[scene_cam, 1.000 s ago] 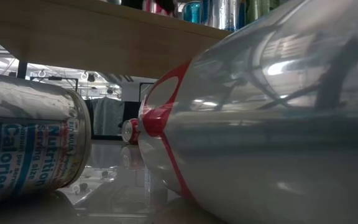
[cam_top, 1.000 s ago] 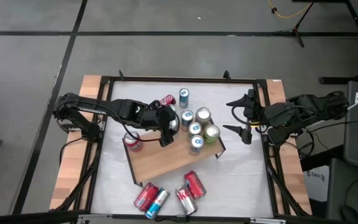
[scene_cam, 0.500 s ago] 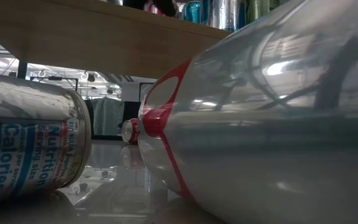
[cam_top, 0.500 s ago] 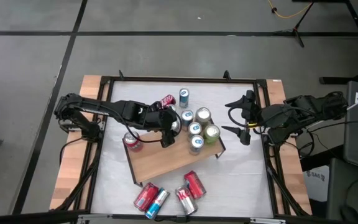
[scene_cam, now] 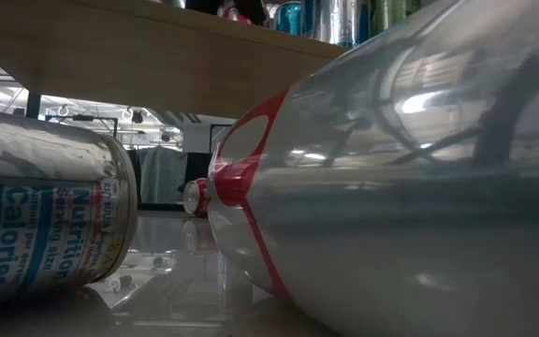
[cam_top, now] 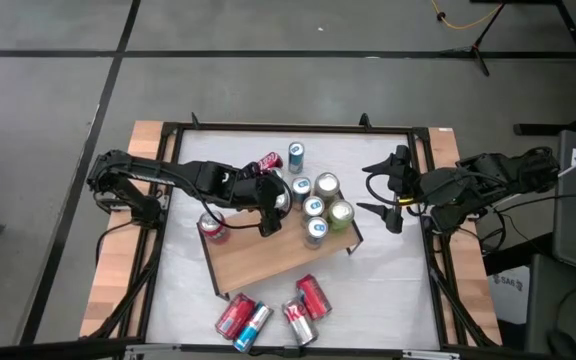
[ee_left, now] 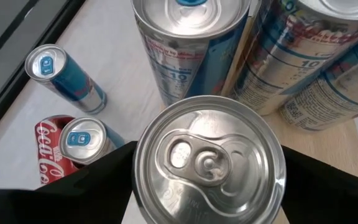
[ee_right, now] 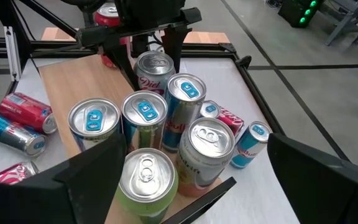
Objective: Place canned beverage on shelf
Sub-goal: Put the red silver soda can on the shelf
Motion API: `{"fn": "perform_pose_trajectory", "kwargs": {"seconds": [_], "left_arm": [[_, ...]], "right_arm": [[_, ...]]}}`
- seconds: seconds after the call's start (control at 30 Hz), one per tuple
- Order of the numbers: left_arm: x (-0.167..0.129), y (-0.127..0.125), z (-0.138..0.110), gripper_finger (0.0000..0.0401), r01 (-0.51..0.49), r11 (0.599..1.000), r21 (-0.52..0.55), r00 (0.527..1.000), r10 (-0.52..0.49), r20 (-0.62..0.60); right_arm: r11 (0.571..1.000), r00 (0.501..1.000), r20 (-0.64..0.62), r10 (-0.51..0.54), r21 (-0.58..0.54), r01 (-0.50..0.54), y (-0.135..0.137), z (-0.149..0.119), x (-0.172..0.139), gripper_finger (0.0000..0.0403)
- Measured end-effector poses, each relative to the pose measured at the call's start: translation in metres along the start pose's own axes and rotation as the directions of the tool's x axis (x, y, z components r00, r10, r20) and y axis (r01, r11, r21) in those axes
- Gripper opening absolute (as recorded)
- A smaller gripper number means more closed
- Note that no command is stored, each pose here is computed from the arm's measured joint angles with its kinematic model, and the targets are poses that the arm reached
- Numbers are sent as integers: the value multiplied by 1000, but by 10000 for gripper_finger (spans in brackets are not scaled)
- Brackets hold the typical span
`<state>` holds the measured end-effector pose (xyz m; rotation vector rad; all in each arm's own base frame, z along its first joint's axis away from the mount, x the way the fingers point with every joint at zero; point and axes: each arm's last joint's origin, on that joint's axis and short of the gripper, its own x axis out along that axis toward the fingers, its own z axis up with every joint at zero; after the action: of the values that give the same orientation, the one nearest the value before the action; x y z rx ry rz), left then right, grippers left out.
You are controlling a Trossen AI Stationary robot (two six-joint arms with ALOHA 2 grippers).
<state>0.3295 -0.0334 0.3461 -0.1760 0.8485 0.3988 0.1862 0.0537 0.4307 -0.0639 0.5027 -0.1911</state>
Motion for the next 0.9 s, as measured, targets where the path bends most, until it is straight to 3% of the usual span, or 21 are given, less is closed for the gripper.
{"fn": "perform_pose_trajectory", "kwargs": {"seconds": [0.9], "left_arm": [[0,0,3,328,8,1000,-11,1000,-8,24]], "right_arm": [[1000,1000,0,0,0,0,0,0,0,379]]}}
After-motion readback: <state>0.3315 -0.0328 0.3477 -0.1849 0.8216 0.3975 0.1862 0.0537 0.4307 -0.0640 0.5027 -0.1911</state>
